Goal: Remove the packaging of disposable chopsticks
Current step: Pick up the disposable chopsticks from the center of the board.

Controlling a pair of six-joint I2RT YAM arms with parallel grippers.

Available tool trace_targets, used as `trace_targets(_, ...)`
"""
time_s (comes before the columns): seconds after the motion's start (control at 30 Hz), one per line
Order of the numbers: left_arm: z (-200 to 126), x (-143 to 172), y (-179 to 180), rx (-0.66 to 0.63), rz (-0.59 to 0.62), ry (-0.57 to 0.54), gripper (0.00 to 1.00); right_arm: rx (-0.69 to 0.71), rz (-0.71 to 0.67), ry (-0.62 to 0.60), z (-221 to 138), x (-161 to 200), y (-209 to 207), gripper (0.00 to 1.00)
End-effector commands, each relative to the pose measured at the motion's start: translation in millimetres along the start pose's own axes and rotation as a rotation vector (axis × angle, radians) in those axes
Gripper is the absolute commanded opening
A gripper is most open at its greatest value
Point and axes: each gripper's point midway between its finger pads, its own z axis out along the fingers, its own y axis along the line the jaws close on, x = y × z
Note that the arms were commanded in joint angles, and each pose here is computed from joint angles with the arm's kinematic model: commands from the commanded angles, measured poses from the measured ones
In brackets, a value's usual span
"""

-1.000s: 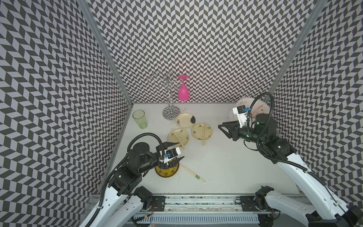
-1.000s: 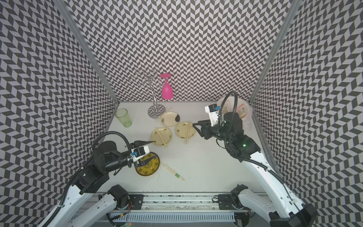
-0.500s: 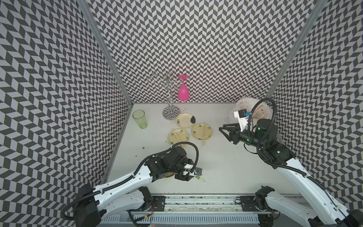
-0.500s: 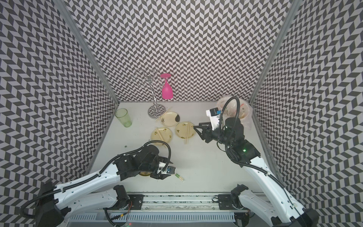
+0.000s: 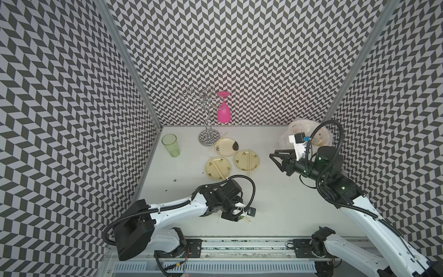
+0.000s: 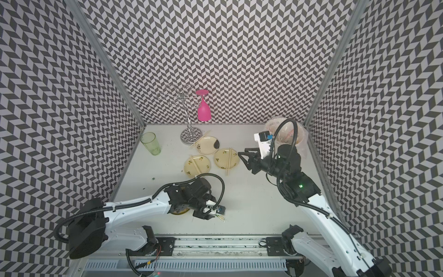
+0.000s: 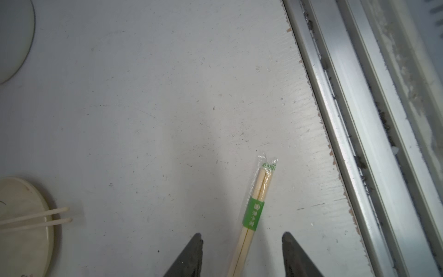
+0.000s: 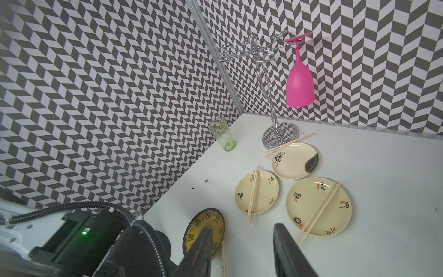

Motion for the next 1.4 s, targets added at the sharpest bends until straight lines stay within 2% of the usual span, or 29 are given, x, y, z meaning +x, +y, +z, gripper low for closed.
trace_targets(0.0, 6.1, -0.2, -0.4, 0.030, 0.022, 0.029, 0.52, 0.000, -0.046, -0.071, -5.5, -18.7, 5.4, 0.42)
trace_targets(0.27, 17.9, -8.1, 8.9, 0.001, -0.014, 0.009, 0.51, 0.003, -0.036, -0.080, -3.3, -16.2, 2.3, 0.42)
trace_targets(0.53, 40.6, -10.7, -7.3, 0.090, -0.005, 0.054, 0.42, 0.014, -0.033, -0.077, -1.5, -16.5, -0.1, 0.41)
trace_targets(0.93, 41.5, -14.0, -5.1, 0.056, 0.026, 0.038, 0.38, 0.025, -0.025, -0.077, 0.1, -15.6, -3.1, 0.41)
trace_targets(1.37, 50.3, -18.5, -14.7, 0.080, 0.046, 0.034, 0.31, 0.030, -0.003, -0.081, 4.4, -17.2, -6.0, 0.39)
